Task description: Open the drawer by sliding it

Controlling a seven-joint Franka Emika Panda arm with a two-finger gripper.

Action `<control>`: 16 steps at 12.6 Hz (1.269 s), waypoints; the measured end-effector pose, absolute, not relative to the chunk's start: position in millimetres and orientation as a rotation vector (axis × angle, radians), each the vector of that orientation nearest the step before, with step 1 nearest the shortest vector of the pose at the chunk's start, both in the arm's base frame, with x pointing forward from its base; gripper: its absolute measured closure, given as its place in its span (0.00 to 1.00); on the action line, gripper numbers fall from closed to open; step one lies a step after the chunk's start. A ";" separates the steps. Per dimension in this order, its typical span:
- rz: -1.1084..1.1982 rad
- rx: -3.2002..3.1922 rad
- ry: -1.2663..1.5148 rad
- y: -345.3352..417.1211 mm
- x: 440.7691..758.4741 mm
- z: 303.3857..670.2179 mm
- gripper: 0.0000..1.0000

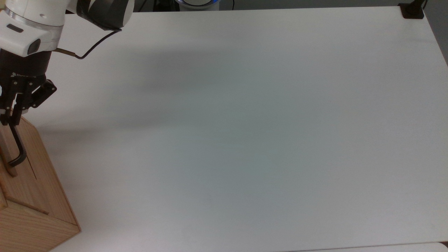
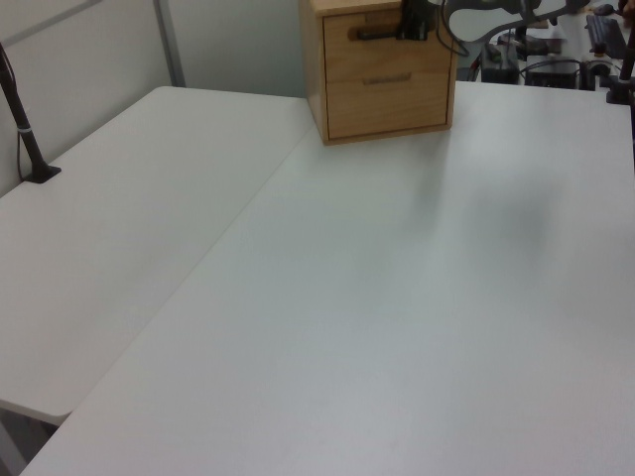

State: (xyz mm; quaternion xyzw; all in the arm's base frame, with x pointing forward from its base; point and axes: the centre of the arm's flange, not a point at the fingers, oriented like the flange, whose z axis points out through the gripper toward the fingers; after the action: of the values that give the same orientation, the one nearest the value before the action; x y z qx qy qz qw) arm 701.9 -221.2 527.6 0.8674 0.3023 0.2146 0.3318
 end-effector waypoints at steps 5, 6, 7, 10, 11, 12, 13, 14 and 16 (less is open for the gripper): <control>0.562 2.269 0.791 -220.0 700.0 528.4 0.85; 0.562 2.273 0.794 -217.9 698.1 528.8 0.85; 0.559 2.282 0.798 -214.8 694.8 530.0 0.85; 0.497 2.349 0.817 -192.5 683.7 539.2 0.85; 0.468 2.377 0.826 -182.8 679.6 543.1 0.85; 0.438 2.405 0.837 -172.2 674.9 546.7 0.85; 0.412 2.436 0.850 -160.7 669.3 550.5 0.85; 0.391 2.469 0.860 -150.8 662.6 553.9 0.85; 0.360 2.529 0.885 -130.3 645.3 565.8 0.86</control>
State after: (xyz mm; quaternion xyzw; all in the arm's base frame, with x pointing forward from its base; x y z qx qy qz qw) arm 645.3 -130.3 565.8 0.9131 0.3196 0.1301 0.2173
